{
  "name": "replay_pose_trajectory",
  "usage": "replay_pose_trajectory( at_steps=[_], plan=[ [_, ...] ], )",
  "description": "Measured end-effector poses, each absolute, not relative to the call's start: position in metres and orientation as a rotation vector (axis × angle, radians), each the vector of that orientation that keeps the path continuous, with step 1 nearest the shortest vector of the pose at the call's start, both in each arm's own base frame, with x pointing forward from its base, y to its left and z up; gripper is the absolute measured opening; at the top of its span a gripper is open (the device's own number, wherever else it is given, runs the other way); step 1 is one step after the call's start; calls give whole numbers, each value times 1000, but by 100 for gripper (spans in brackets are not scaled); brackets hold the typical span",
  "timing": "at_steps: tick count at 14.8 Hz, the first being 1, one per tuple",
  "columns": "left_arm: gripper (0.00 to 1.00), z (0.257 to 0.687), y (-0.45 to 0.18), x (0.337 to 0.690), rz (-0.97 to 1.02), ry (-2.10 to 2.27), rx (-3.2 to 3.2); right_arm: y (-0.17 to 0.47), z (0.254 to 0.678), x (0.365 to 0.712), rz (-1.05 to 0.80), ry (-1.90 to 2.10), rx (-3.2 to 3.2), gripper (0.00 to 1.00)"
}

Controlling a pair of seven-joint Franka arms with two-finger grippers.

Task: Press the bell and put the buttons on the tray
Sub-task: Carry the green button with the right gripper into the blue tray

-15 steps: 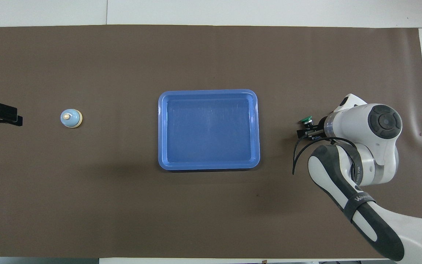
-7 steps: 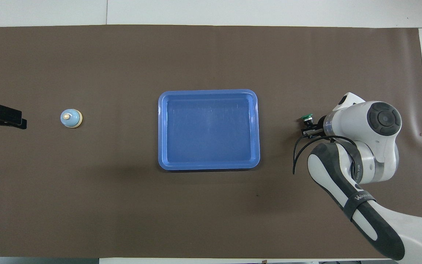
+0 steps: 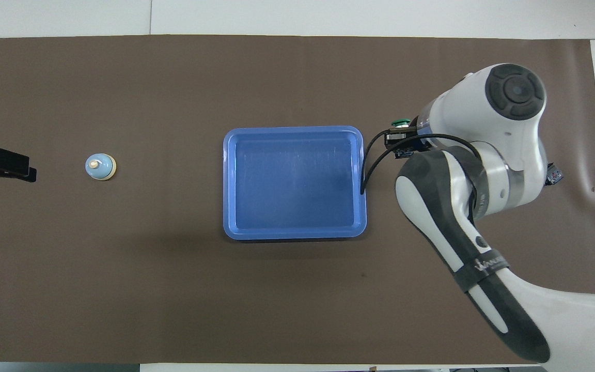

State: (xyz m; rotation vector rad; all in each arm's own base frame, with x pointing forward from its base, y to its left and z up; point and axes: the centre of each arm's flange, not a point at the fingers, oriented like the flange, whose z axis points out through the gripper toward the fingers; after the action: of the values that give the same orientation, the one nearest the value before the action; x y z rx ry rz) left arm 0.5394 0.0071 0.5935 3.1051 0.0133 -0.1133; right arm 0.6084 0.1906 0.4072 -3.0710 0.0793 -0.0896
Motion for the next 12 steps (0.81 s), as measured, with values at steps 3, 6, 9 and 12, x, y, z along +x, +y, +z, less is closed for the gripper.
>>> replay_pose_trajectory(
  at_steps=[3,6,9,12],
  plan=[
    [100,593,7,539,-113,13,3105,256,372,602,-85,228,-3059,41],
    [100,593,7,539,-113,13,3105,295,341,593,-75,278,-3058,41],
    [100,593,7,539,-114,13,3105,309,322,590,-95,282,-3051,41],
    [100,593,7,539,-114,13,3105,302,302,586,-71,295,-3066,41]
  ],
)
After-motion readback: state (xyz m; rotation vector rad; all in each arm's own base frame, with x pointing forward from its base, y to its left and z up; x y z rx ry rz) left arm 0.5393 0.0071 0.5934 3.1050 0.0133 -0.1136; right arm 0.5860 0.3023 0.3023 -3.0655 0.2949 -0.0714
